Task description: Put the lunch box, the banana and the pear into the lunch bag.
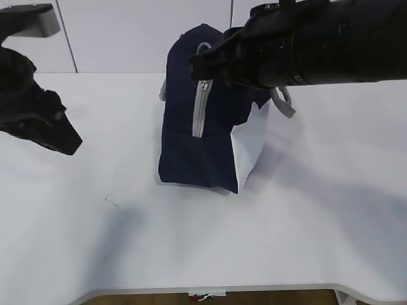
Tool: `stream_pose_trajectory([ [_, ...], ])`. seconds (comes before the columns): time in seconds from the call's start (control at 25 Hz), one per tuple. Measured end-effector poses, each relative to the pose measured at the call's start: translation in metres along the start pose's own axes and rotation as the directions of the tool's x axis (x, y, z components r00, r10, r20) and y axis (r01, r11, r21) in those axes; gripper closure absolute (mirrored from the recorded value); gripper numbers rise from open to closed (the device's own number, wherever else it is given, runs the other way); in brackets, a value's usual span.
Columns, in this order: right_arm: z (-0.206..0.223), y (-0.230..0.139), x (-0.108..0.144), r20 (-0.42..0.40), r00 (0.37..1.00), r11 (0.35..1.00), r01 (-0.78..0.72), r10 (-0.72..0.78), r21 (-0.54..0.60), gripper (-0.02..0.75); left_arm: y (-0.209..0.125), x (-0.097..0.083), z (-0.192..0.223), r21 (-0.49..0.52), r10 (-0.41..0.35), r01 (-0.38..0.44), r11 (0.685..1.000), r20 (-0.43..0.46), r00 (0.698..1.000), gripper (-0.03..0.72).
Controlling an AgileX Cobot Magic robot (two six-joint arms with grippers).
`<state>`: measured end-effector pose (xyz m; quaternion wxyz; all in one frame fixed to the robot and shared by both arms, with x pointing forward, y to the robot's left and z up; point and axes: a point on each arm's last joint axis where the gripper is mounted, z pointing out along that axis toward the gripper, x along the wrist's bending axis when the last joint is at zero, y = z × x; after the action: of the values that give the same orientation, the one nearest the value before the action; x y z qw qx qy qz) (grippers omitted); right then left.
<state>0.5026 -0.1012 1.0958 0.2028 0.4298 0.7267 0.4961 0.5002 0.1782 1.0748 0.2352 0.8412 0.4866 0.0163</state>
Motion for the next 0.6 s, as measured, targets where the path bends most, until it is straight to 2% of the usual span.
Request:
stream_pose_trajectory([
  [0.16, -0.001, 0.005, 0.001, -0.002, 1.000, 1.000, 0.002, -0.002, -0.011, 0.724, -0.003, -0.001, 0.019, -0.097, 0.058, -0.057, 0.994, 0.011, 0.998, 0.449],
  [0.32, -0.002, 0.012, 0.002, -0.004, 1.000, 1.000, 0.004, -0.004, -0.029, 0.724, 0.007, -0.010, 0.024, -0.236, 0.122, -0.119, 0.964, -0.002, 0.993, 0.448],
  [0.44, -0.003, 0.014, 0.002, -0.005, 1.000, 0.999, 0.004, -0.005, -0.034, 0.724, 0.015, -0.017, 0.029, -0.307, 0.130, -0.122, 0.944, 0.008, 0.991, 0.448],
  [0.6, -0.003, 0.016, 0.003, -0.010, 1.000, 0.999, -0.021, 0.020, -0.038, 0.724, 0.021, -0.025, 0.045, -0.322, 0.124, -0.102, 0.941, 0.048, 0.991, 0.436],
])
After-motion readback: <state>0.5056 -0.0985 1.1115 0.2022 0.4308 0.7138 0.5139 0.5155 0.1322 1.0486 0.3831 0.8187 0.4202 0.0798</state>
